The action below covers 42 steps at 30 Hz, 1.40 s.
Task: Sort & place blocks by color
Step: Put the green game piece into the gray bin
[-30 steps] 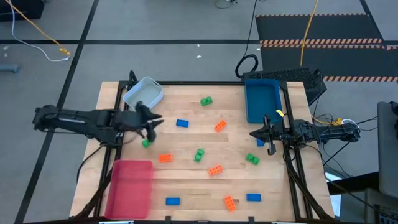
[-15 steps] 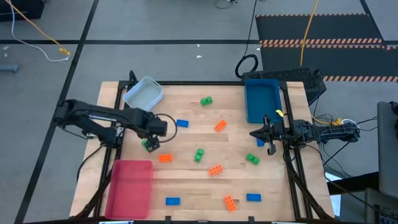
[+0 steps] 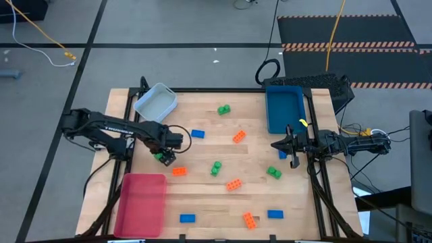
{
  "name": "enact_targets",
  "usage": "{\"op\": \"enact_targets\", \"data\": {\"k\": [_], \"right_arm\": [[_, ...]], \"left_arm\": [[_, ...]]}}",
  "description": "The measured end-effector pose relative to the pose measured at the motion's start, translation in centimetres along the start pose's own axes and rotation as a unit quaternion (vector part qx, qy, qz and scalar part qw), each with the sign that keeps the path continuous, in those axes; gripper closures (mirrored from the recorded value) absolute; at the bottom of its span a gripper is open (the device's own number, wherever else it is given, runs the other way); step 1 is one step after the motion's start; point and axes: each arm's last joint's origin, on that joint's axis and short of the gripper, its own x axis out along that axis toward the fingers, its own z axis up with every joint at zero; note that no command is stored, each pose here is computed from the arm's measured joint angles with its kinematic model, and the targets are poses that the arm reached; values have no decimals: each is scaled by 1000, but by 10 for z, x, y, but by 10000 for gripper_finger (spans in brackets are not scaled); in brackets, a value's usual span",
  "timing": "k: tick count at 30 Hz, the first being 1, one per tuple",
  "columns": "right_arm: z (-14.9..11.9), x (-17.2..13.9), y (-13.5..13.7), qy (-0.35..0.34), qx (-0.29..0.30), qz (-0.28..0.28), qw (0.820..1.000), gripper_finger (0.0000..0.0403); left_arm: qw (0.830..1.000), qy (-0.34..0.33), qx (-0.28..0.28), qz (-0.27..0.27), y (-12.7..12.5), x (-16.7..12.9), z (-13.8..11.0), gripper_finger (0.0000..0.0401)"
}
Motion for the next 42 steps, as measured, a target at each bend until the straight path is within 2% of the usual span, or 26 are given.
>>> {"op": "enact_targets", "data": {"k": [4, 7, 18, 27, 34, 39, 42], "right_arm": [[0, 0, 0, 0, 0, 0, 1000, 403], [0, 0, 0, 0, 0, 0, 1000, 403], [0, 0, 0, 0, 0, 0, 1000, 403], [0, 0, 0, 0, 0, 0, 1000, 403], [0, 0, 0, 0, 0, 0, 1000, 403], [0, 0, 0, 0, 0, 0, 1000, 403], [0, 0, 0, 0, 0, 0, 1000, 403]], "left_arm": [[1000, 22, -15, 9, 8, 15, -3, 108], [1000, 9, -16, -10, 7, 22, -1, 109], [999, -9, -20, -27, 13, 49, -5, 116], [999, -33, -13, -28, 10, 48, -2, 188], [999, -41, -9, -28, 10, 48, -1, 265], [999, -43, -6, -28, 8, 44, 1, 265], [997, -61, -2, -43, 3, 29, 10, 265]]}}
